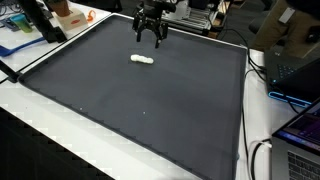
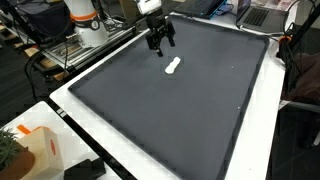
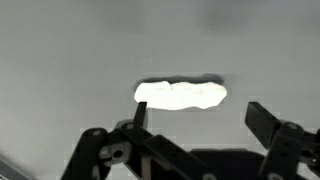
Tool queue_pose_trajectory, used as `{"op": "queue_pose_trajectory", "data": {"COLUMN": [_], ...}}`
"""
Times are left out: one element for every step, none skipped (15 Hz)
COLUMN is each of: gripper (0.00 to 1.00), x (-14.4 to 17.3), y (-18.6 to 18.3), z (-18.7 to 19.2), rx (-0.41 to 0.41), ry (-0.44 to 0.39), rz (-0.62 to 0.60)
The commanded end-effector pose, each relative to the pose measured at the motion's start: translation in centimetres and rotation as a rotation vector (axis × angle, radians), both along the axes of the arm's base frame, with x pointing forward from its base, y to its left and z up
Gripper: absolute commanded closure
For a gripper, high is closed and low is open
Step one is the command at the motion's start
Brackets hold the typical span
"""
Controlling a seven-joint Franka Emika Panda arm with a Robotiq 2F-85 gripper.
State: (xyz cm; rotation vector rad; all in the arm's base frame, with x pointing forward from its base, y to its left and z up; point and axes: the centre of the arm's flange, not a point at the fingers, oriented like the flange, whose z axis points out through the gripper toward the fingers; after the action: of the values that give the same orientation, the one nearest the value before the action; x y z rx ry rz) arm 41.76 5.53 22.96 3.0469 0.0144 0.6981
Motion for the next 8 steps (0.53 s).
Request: {"op": "queue_pose_trajectory", "data": {"gripper": [0.0, 0.0, 0.0, 0.0, 0.0, 0.0, 0.0, 0.0], "x": [0.3, -0.3, -0.9, -1.4, -1.8, -2.2, -2.5, -2.6], "y": [1.0, 0.7, 0.5, 0.4, 0.4, 0.3, 0.3, 0.4], "z": [7.1, 6.6, 6.2, 6.0, 5.8, 5.7, 5.8, 6.0], "rx": [-0.014, -0.015, -0.016, -0.021, -0.021, -0.017, -0.011, -0.009], "ry": [0.089, 0.105, 0.11, 0.108, 0.111, 0.114, 0.115, 0.109], "rz": [0.04, 0.048, 0.055, 0.08, 0.101, 0.11, 0.12, 0.143]}}
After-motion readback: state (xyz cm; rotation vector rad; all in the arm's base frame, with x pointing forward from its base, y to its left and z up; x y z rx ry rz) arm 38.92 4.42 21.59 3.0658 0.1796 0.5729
